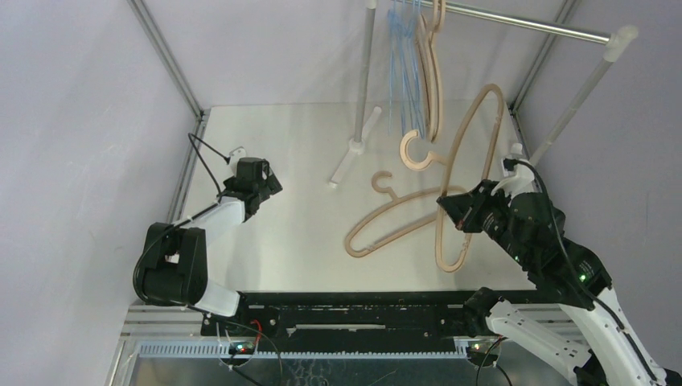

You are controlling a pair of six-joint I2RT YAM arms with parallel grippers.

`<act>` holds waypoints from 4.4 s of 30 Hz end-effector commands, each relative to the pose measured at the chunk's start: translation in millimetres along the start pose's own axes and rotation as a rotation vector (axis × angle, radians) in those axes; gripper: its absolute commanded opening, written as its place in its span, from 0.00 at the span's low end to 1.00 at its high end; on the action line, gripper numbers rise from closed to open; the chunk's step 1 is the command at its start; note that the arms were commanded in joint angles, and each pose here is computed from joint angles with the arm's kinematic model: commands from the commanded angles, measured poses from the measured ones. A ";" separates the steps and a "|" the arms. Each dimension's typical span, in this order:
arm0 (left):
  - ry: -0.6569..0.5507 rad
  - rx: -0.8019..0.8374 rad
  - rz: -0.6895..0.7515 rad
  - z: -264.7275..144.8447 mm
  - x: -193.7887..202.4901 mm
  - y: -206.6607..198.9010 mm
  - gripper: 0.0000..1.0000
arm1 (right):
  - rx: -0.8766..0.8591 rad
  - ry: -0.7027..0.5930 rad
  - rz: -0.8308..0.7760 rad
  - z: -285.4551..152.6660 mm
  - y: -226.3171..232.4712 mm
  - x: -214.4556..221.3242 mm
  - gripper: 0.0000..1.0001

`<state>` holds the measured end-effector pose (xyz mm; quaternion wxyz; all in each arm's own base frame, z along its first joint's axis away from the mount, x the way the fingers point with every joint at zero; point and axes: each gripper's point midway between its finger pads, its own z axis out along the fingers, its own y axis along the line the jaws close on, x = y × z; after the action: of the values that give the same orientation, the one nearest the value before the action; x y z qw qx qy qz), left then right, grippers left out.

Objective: Organize the hangers

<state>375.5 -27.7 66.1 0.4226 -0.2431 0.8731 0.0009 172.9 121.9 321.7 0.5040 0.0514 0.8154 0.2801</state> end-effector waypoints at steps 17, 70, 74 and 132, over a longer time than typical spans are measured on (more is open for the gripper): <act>-0.033 0.020 -0.003 -0.7 -8.1 -3.5 0.90 | -0.246 -0.139 0.106 8.5 45.0 -83.2 0.00; -0.027 0.005 0.035 2.2 -5.4 -7.1 0.90 | -0.600 -0.346 0.333 118.2 -33.9 -251.3 0.00; -0.028 0.003 0.038 2.3 -5.7 -7.9 0.90 | -0.606 -0.340 0.328 120.3 -35.2 -250.7 0.00; -0.031 -0.010 0.055 2.5 -5.7 -9.1 0.90 | -0.189 -0.299 0.144 126.0 -37.0 -180.1 0.65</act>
<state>373.6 -32.8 56.8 0.4154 -0.2261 0.8810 0.0160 403.3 86.9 378.7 0.5400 0.1286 0.7063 0.4393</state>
